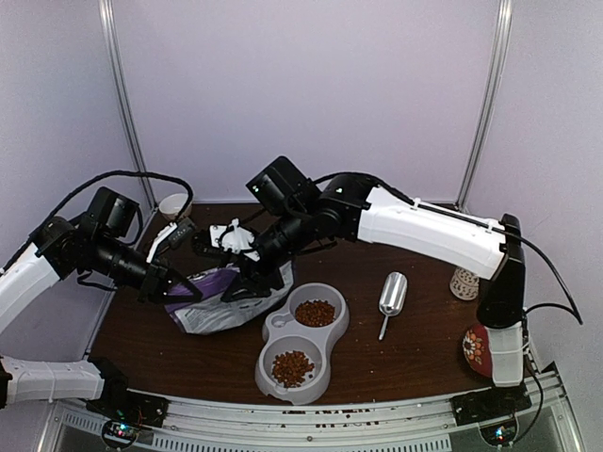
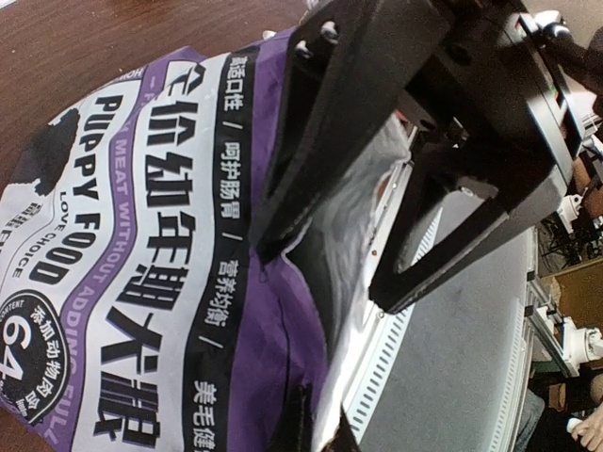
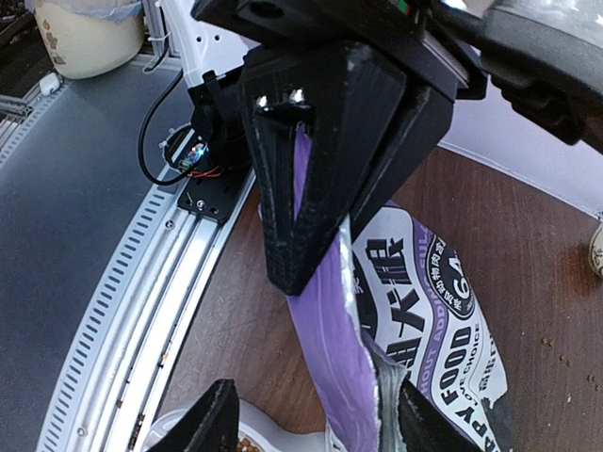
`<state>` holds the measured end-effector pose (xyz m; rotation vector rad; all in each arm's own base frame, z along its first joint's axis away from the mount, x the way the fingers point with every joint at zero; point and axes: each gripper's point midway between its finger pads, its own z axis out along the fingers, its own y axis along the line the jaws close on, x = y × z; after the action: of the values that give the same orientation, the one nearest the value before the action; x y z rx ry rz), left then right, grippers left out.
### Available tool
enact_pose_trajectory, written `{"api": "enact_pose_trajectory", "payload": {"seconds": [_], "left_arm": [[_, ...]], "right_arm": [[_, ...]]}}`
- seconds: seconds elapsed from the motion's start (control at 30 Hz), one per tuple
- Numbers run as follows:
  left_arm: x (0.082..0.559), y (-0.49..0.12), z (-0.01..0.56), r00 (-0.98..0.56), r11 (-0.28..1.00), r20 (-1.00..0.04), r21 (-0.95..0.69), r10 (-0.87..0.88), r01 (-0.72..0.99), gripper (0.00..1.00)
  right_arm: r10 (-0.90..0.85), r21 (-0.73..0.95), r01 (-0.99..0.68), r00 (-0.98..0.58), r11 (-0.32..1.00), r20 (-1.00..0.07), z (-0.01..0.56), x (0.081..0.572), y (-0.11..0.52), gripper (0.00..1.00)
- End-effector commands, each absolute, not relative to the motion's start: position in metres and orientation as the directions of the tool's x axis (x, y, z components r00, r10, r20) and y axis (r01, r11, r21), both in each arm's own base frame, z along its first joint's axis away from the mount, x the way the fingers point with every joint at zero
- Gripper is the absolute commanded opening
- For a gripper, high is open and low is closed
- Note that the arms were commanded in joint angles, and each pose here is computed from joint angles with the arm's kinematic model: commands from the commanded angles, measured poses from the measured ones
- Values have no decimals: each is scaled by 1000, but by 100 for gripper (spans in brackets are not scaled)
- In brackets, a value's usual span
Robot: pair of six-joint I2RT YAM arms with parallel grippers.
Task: Serve the pet food
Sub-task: Press the seal on the pet food bag.
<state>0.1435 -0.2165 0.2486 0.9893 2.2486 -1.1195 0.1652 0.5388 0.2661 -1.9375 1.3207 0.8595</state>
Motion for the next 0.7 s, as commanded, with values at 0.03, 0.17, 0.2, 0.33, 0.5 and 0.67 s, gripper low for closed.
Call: {"api": "enact_pose_trajectory", "payload": {"seconds": [0.03,0.17,0.2,0.33,0.5,0.67], "left_arm": [[155,-223,261,-579,388,-724,-444,376,808,0],[155,-222,261,-575,391,-727,-438,376,810,0],[155,-222,260,-574,394,-727,-435,377,810,0],[157,-221,260,-571,402,-730,-427,376,810,0],[157,-220,261,-566,406,-734,-418,375,812,0],[156,-220,259,-564,400,-735,-420,376,815,0]], "right_arm": [[-409,-158,-940,279,-304,-869,299,142,559,53],[-427,-131,-944,257,-301,-867,287,143,566,35],[-434,-124,-945,252,-303,-865,283,142,567,28],[-463,-119,-947,254,-300,-849,273,145,566,7],[-480,-110,-946,252,-304,-840,268,144,563,0],[-455,-84,-949,223,-305,-862,276,140,570,42]]}}
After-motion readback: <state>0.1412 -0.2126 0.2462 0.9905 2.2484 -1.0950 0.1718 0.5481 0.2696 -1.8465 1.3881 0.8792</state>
